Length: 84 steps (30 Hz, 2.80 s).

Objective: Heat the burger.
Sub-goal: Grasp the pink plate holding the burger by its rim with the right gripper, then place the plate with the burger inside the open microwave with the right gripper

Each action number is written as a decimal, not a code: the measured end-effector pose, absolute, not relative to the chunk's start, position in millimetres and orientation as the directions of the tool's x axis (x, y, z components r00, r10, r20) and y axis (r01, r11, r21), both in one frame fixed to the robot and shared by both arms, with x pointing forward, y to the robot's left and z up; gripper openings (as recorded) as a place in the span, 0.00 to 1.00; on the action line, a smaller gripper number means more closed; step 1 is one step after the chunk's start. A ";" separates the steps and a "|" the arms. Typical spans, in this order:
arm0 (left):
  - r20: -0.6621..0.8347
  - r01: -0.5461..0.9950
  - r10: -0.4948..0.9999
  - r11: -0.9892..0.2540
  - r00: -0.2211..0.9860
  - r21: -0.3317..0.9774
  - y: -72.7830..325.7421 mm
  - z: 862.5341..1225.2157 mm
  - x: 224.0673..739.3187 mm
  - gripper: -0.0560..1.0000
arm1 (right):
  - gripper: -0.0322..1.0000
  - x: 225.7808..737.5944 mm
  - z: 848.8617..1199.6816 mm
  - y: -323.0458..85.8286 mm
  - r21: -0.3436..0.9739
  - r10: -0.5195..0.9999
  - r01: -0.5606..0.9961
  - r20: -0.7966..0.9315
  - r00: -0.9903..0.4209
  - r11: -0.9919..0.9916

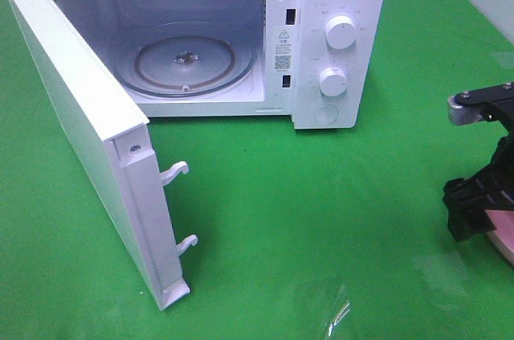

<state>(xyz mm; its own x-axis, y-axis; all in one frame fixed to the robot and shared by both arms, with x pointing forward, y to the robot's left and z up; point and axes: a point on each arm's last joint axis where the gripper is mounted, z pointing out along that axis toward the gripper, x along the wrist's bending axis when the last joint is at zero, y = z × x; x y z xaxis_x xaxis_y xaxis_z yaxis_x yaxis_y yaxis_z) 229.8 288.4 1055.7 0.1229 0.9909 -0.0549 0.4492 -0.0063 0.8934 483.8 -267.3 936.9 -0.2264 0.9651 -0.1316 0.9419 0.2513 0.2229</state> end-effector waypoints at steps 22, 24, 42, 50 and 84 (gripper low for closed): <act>-0.055 0.449 0.991 -0.006 0.123 0.893 288.4 1055.7 229.8 0.97 | 0.75 496.6 884.8 -266.4 0.125 0.949 0.946 -0.145 -0.281 0.299; -0.055 0.449 0.991 -0.006 0.123 0.893 288.4 1055.7 229.8 0.97 | 0.68 497.0 884.6 -266.3 0.130 0.950 0.946 -0.144 -0.277 0.296; -0.055 0.449 0.991 -0.006 0.123 0.893 288.4 1055.7 229.8 0.97 | 0.11 498.1 884.5 -269.7 0.123 0.931 0.932 -0.181 -0.318 0.342; -0.055 0.449 0.991 -0.006 0.123 0.893 288.4 1055.7 229.8 0.97 | 0.10 497.4 884.6 -270.7 0.115 0.936 0.940 -0.191 -0.296 0.321; -0.055 0.449 0.991 -0.006 0.123 0.893 288.4 1055.7 229.8 0.97 | 0.05 473.2 937.5 -255.0 0.120 0.885 0.928 -0.365 -0.291 0.354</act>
